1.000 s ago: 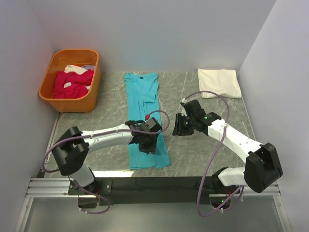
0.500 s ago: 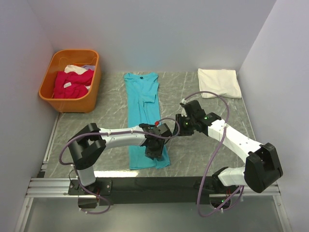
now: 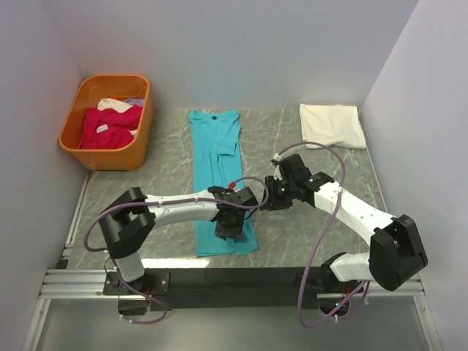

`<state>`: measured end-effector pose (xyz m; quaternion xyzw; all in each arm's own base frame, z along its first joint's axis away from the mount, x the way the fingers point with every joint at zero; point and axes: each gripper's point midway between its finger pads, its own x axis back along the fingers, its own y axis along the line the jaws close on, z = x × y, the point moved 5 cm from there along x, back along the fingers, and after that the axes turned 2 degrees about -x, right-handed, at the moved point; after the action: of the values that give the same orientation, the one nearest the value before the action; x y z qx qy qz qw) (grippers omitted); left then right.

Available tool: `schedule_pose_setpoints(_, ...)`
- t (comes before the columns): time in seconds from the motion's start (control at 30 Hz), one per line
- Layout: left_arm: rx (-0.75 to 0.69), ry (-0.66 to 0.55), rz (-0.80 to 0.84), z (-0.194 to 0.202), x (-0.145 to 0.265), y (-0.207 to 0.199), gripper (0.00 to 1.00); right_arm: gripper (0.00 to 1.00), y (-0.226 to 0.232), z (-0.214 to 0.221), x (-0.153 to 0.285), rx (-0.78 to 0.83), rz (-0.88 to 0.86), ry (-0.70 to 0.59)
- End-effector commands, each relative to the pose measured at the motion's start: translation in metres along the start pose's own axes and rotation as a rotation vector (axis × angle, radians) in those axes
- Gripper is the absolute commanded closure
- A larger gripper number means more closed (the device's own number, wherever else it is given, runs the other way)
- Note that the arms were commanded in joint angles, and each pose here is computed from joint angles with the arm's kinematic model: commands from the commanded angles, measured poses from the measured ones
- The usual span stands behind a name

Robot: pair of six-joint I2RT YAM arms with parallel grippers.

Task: Fold and stack the t-shirts
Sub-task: Fold the tshirt

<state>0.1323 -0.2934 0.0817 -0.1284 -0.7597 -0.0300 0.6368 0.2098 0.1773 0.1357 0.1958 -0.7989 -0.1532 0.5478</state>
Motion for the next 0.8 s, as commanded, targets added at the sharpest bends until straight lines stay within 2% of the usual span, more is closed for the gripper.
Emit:
schedule_pose_setpoints(0.0,0.070,-0.097,0.019,-0.006,0.036,0.008,0.55,0.58,0.003,0.020,-0.003,-0.049,-0.078,0.085)
schedule_pose_setpoints(0.1,0.138,-0.104,0.015,-0.002,0.041,0.028,0.55,0.57,0.008,0.046,-0.008,-0.067,-0.105,0.194)
schedule_pose_setpoints(0.33,0.237,-0.040,-0.009,0.023,0.031,0.073,0.53,0.55,0.023,0.074,-0.020,-0.052,-0.054,0.293)
schedule_pose_setpoints(0.5,0.263,-0.002,-0.008,0.039,0.022,0.089,0.52,0.55,0.027,0.085,-0.034,-0.033,0.020,0.357)
schedule_pose_setpoints(0.77,0.290,0.015,0.024,0.043,0.012,0.098,0.51,0.57,0.023,0.093,-0.048,-0.038,0.078,0.402)
